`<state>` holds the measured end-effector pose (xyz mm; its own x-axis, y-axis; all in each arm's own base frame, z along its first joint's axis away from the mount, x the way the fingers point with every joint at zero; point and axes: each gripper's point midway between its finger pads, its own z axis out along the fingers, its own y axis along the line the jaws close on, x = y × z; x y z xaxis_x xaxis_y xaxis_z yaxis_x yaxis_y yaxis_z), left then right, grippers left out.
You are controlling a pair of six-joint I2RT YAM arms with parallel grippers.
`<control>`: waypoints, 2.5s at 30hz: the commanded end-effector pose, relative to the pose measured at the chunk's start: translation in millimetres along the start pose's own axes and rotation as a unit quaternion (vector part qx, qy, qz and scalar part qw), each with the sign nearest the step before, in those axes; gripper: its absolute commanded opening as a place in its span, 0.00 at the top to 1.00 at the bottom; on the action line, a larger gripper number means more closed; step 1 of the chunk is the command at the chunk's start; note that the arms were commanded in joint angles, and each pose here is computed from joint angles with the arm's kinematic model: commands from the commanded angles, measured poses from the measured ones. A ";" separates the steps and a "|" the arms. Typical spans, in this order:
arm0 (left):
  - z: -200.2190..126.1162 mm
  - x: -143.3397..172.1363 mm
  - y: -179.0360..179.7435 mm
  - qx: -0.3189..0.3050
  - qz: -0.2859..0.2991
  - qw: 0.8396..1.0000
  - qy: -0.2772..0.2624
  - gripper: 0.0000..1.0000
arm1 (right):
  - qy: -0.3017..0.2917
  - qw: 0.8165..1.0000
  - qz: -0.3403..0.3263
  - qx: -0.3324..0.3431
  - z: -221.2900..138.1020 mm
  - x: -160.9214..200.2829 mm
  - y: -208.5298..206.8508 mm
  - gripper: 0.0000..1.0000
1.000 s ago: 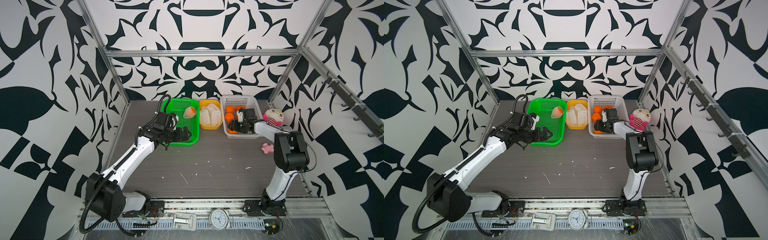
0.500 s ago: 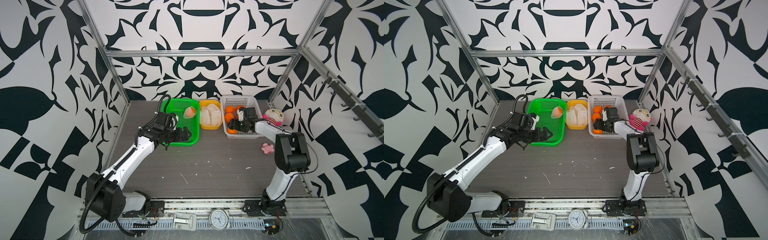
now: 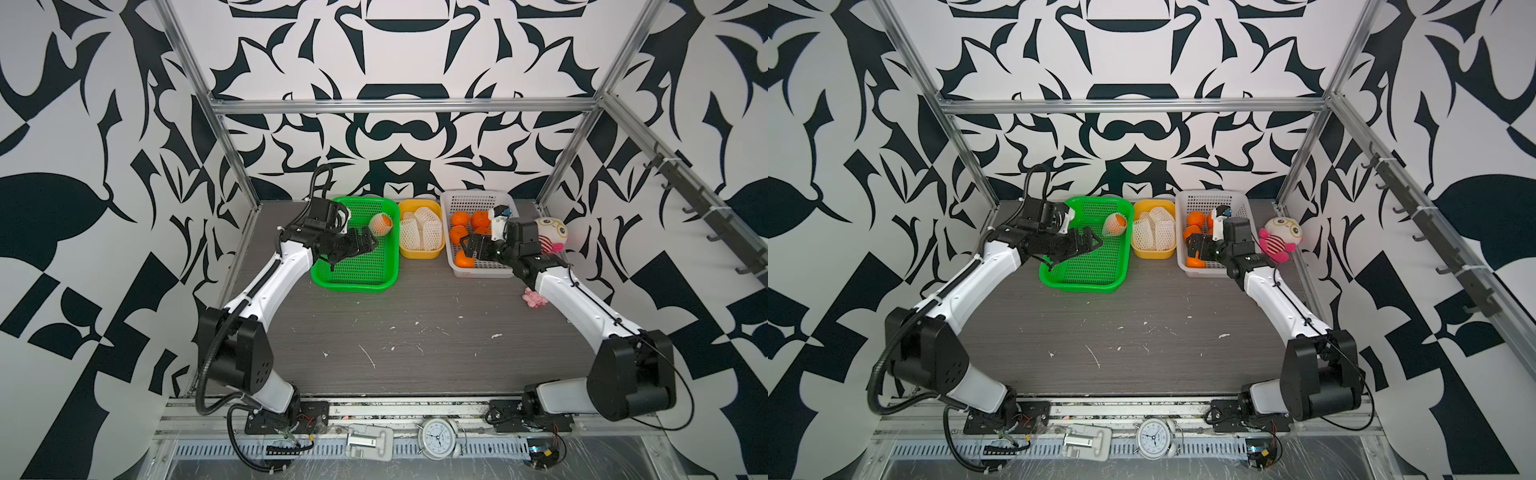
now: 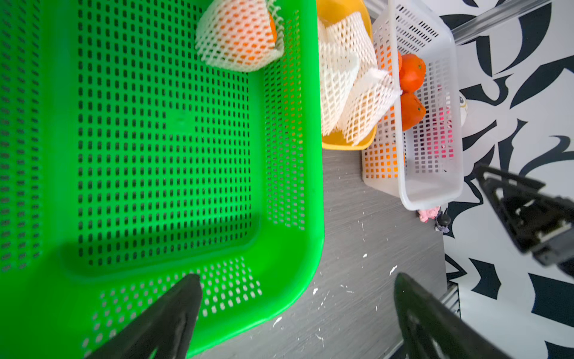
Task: Remove foam nets from oranges
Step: Pick up the orange from the basket.
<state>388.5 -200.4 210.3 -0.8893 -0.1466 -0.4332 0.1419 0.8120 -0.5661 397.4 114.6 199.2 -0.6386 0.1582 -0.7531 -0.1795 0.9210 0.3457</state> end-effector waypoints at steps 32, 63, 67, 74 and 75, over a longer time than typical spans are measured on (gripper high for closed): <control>173.0 -121.7 69.2 0.067 0.008 0.998 0.000 0.00 | 0.029 0.988 -0.022 -0.150 -6.9 67.3 95.4 0.00; 207.5 -115.7 74.2 0.098 -0.032 0.994 0.020 0.32 | 0.049 0.990 -0.017 -0.130 -1.1 80.0 85.6 0.01; 201.4 -115.7 72.3 0.103 -0.034 0.994 0.018 0.33 | 0.041 0.991 -0.024 -0.129 -5.7 75.1 86.2 0.01; 185.7 -118.7 71.1 0.113 -0.048 0.992 0.012 0.36 | 0.026 0.991 -0.039 -0.129 -14.4 66.4 88.3 0.01; 182.9 -119.2 70.4 0.114 -0.050 0.992 0.011 0.36 | 0.022 0.990 -0.043 -0.130 -16.2 64.7 89.1 0.00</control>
<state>589.6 -235.1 76.4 -0.9117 -0.1879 -0.3654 0.1601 0.6566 -0.7371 324.7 201.3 162.9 -0.7068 0.0632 -0.7046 -0.3762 0.8099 0.4501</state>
